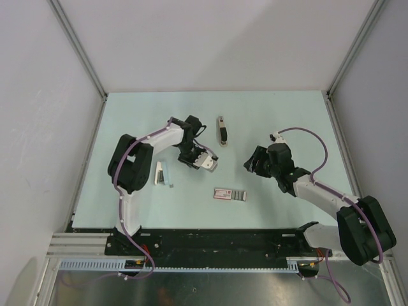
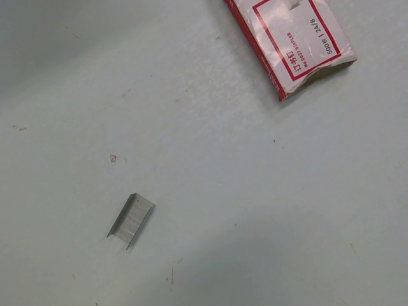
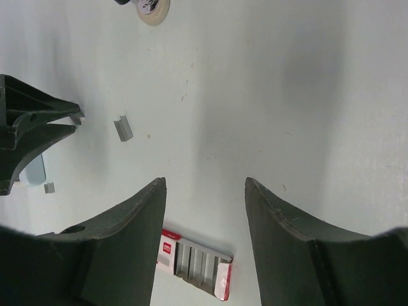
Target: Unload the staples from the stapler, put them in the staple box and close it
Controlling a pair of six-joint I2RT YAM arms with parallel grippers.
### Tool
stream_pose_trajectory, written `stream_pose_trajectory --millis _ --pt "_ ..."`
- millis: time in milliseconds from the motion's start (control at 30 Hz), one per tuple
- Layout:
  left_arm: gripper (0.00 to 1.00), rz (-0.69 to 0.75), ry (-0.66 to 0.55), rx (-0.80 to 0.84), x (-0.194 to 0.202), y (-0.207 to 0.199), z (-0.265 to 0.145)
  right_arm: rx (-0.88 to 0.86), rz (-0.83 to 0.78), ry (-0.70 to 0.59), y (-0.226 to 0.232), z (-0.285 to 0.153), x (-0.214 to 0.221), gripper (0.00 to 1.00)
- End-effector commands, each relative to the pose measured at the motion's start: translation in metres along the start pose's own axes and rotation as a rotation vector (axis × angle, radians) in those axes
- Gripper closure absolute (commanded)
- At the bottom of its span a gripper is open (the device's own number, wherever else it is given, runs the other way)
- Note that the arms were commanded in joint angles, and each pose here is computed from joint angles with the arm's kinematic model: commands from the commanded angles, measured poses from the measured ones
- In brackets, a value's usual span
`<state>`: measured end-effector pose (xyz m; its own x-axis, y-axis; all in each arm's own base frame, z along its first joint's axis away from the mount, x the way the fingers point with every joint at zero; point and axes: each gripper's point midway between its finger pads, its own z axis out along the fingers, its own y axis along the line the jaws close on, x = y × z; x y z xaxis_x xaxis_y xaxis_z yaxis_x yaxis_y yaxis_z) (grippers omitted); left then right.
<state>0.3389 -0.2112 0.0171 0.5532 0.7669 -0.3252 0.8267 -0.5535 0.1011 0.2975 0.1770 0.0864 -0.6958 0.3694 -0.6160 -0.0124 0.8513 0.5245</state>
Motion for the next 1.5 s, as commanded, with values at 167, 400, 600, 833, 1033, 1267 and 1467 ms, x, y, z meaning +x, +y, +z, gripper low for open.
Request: stream_pose_trajectory --millis 167,400,600,833,1033,1267,1467 --pt "0.62 -0.003 -0.015 0.045 -0.013 0.000 0.002 -0.022 0.017 -0.023 0.005 -0.002 -0.006 0.43" --pt "0.69 -0.021 0.016 0.071 -0.007 -0.005 0.006 -0.020 0.018 -0.017 0.005 -0.003 -0.005 0.42" --pt "0.78 -0.057 0.039 0.112 -0.003 -0.018 0.008 -0.021 0.016 -0.019 0.005 -0.005 -0.005 0.42" --pt "0.85 -0.123 0.019 0.067 -0.012 -0.015 -0.007 -0.042 0.013 -0.031 0.011 -0.009 -0.009 0.42" --pt "0.88 -0.250 -0.263 -0.185 -0.084 0.038 -0.093 -0.155 -0.025 -0.087 0.035 -0.023 -0.030 0.42" --pt "0.87 -0.369 -0.904 -0.229 -0.188 0.049 -0.245 -0.403 -0.159 -0.241 0.101 -0.077 -0.085 0.36" --pt "0.86 -0.375 -1.223 -0.020 -0.221 0.021 -0.303 -0.658 -0.239 -0.364 0.158 -0.142 -0.119 0.33"
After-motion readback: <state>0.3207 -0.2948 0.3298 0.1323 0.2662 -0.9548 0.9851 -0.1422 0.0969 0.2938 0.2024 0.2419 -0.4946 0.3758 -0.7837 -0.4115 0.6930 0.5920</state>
